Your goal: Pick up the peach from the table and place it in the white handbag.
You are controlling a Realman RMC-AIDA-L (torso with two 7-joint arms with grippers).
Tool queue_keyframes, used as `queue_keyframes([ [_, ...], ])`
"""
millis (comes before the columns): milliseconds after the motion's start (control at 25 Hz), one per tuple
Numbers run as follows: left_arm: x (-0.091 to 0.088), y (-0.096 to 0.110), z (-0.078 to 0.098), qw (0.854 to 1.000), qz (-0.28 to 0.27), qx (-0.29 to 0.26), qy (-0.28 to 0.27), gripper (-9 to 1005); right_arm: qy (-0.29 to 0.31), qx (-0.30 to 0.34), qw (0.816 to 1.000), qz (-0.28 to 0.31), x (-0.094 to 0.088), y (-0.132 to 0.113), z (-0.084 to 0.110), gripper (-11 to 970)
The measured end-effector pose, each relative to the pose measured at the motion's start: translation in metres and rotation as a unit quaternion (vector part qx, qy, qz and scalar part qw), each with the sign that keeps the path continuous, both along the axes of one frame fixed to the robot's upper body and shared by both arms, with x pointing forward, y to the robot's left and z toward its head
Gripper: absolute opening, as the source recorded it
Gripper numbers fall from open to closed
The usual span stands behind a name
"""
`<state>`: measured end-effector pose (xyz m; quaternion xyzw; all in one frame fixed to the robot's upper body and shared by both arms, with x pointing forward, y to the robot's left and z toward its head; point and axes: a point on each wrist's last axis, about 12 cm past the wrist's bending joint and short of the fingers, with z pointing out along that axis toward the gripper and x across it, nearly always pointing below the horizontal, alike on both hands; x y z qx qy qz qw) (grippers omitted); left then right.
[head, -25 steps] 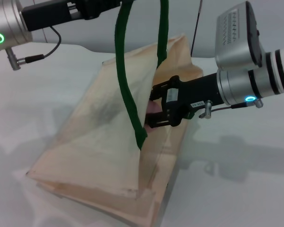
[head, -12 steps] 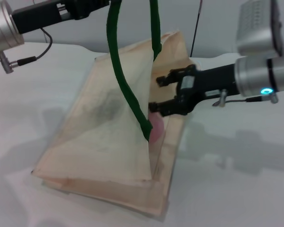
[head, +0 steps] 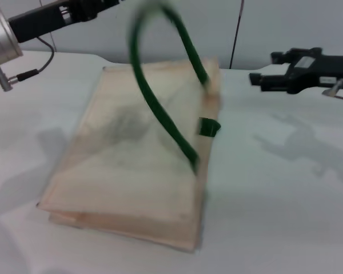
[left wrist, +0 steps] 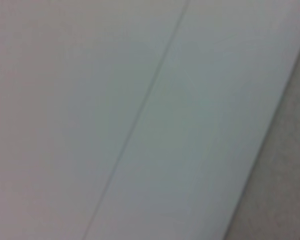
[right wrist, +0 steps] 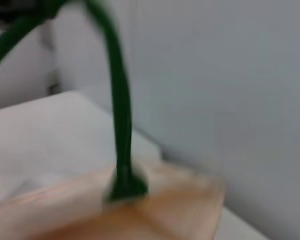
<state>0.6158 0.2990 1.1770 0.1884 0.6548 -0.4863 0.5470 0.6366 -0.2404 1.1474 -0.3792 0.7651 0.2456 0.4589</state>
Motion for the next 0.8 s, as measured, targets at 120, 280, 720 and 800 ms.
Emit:
queue_keyframes([
  [120, -0.001, 0.004, -0.005, 1.000, 0.020, -0.003, 0.001, 155, -0.005, 0.007, 1.000, -0.029, -0.001, -0.012, -0.002, 814],
  [280, -0.003, 0.011, -0.013, 0.999, 0.054, 0.001, -0.002, 295, -0.013, 0.006, 0.998, -0.058, 0.000, -0.021, -0.006, 813],
  [720, -0.014, 0.018, -0.064, 0.968, 0.228, 0.071, -0.083, 650, -0.116, 0.065, 0.984, -0.121, -0.003, -0.032, -0.031, 810],
  [800, -0.014, 0.018, -0.071, 0.961, 0.248, 0.085, -0.094, 650, -0.144, 0.081, 0.976, -0.142, -0.008, -0.035, -0.040, 809],
])
